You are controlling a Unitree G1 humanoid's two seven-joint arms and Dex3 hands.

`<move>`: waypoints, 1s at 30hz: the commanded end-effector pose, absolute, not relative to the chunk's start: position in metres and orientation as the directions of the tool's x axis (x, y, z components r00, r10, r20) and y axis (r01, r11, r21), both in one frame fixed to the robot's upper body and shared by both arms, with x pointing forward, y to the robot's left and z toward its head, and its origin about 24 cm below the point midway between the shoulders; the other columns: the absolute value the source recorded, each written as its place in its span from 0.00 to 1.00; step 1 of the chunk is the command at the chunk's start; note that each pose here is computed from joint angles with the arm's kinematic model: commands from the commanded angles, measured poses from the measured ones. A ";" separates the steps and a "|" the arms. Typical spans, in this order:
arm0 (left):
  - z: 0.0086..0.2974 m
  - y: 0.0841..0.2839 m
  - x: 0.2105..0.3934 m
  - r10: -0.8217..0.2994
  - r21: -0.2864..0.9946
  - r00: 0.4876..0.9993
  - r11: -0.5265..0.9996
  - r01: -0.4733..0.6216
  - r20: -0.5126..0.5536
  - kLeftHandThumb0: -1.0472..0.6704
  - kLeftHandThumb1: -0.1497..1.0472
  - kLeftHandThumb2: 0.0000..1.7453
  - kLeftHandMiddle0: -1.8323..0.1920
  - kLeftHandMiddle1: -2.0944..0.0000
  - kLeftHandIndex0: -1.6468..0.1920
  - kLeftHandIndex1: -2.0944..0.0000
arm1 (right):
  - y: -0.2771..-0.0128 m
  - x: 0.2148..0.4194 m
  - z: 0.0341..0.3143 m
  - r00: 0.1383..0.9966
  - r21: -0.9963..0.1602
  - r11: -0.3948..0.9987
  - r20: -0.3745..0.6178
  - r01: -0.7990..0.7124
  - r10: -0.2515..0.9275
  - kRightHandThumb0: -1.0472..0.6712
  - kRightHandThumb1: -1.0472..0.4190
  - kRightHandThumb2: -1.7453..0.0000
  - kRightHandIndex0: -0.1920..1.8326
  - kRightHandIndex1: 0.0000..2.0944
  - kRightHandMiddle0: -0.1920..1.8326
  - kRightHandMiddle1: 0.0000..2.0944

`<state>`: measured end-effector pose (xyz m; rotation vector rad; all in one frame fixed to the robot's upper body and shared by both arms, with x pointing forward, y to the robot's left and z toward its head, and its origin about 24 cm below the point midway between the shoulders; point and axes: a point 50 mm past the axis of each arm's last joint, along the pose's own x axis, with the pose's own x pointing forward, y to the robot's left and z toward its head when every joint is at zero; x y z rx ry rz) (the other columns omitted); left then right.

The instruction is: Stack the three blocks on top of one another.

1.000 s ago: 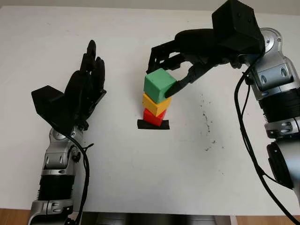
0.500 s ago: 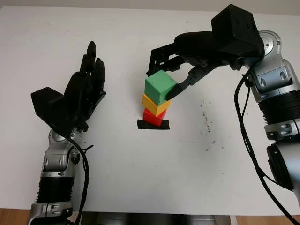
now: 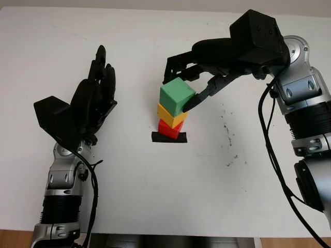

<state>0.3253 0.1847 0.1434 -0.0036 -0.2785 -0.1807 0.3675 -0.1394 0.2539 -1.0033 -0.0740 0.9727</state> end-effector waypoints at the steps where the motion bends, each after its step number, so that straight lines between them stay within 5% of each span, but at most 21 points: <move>1: 0.141 0.186 0.324 -0.174 0.031 0.947 0.985 0.172 0.268 0.16 1.00 0.36 1.00 0.97 1.00 0.98 | -0.140 0.363 0.257 0.597 -0.753 0.152 -0.362 -0.640 0.716 0.22 0.15 0.97 0.14 0.00 0.04 0.44; 9: 0.142 0.187 0.324 -0.173 0.028 0.949 0.985 0.172 0.265 0.15 1.00 0.35 1.00 0.97 0.99 0.97 | -0.144 0.353 0.262 0.596 -0.773 0.125 -0.364 -0.622 0.716 0.15 0.16 0.97 0.00 0.00 0.00 0.08; 17: 0.142 0.187 0.325 -0.177 0.028 0.947 0.984 0.176 0.268 0.16 1.00 0.35 1.00 0.97 1.00 0.98 | -0.156 0.340 0.271 0.582 -0.772 0.119 -0.358 -0.625 0.730 0.07 0.11 0.96 0.00 0.00 0.00 0.00; 21: 0.141 0.187 0.325 -0.177 0.024 0.946 0.984 0.177 0.270 0.16 1.00 0.35 1.00 0.98 1.00 0.98 | -0.172 0.324 0.282 0.630 -0.762 0.246 -0.258 -0.599 0.732 0.05 0.10 0.96 0.00 0.00 0.00 0.00; 25: 0.140 0.188 0.325 -0.179 0.026 0.947 0.984 0.178 0.266 0.16 1.00 0.35 1.00 0.98 1.00 0.98 | -0.194 0.310 0.273 0.716 -0.647 0.518 -0.062 -0.560 0.695 0.03 0.02 0.94 0.00 0.00 0.00 0.00; 27: 0.140 0.188 0.325 -0.174 0.028 0.949 0.985 0.173 0.264 0.15 1.00 0.35 1.00 0.98 1.00 0.98 | -0.202 0.303 0.265 0.761 -0.629 0.604 0.030 -0.490 0.648 0.02 0.01 0.84 0.00 0.00 0.00 0.00; 30: 0.140 0.190 0.326 -0.172 0.037 0.950 0.985 0.169 0.261 0.15 1.00 0.35 0.99 0.97 1.00 0.98 | -0.217 0.295 0.246 0.814 -0.526 0.738 0.138 -0.422 0.565 0.14 0.00 0.65 0.00 0.00 0.00 0.00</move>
